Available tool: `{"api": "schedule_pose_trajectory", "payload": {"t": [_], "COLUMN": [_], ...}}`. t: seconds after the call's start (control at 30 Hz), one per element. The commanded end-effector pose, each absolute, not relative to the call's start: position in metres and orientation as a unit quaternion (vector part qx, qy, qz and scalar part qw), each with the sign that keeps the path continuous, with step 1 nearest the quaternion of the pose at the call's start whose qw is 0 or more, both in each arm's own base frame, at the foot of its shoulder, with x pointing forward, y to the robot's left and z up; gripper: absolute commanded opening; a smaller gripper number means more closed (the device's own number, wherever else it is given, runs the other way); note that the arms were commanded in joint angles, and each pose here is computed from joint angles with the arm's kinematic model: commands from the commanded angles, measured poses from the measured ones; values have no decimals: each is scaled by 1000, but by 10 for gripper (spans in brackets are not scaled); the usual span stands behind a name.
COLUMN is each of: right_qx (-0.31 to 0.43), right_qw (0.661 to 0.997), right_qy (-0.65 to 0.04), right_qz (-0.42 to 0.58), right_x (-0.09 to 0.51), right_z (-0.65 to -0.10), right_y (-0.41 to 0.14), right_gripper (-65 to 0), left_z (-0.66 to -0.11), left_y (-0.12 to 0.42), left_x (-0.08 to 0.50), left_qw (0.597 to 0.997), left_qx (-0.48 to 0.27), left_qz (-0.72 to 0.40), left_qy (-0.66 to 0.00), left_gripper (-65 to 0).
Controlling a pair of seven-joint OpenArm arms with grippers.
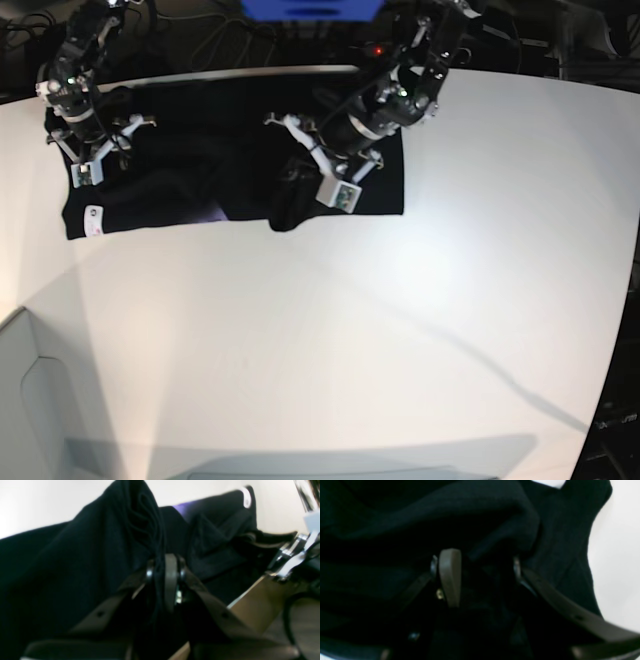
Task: Fold the T-shirt properly
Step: 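Lift the strip end with the left gripper and fold it toward the right gripper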
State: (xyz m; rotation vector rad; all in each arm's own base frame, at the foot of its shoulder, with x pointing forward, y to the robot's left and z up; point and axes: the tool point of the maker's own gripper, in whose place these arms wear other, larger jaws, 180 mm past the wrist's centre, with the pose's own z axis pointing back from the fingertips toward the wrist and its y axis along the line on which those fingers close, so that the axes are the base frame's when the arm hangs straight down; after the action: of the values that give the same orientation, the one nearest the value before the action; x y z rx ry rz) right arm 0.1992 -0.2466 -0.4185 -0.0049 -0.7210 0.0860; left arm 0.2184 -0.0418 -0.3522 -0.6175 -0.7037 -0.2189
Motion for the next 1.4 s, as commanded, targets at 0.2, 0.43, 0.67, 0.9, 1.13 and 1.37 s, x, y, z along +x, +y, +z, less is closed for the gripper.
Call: {"api": "schedule_pose_trajectory", "payload": {"t": [0.2, 0.43, 0.67, 0.9, 1.13, 1.37], "right_qx": [-11, -12, -12, -15, -17, -17], "right_qw": [935, 935, 935, 935, 935, 935], "right_qy": [-351, -351, -351, -351, -350, -349], "right_qz": [55, 56, 56, 58, 60, 60], "right_x": [200, 200, 200, 200, 200, 200], "right_z": [-415, -414, -414, -413, -413, -413], "right_y": [-253, -254, -254, -256, -258, -258], "right_gripper": [-409, -410, -411, -412, -412, -412], "left_z": [-348, -357, -354, -365, -370, -349], "left_y": [-82, -104, -123, -134, -140, -141], "left_x": [220, 216, 224, 225, 228, 233], "left_qw": [867, 859, 854, 856, 861, 847], "left_qx": [-280, -278, -288, -284, -285, -297], "left_qz": [-203, -253, -255, -270, -269, -265], "left_qy": [-360, -349, -351, -338, -326, -353], "left_gripper": [-650, -650, -650, -650, -568, -155]}}
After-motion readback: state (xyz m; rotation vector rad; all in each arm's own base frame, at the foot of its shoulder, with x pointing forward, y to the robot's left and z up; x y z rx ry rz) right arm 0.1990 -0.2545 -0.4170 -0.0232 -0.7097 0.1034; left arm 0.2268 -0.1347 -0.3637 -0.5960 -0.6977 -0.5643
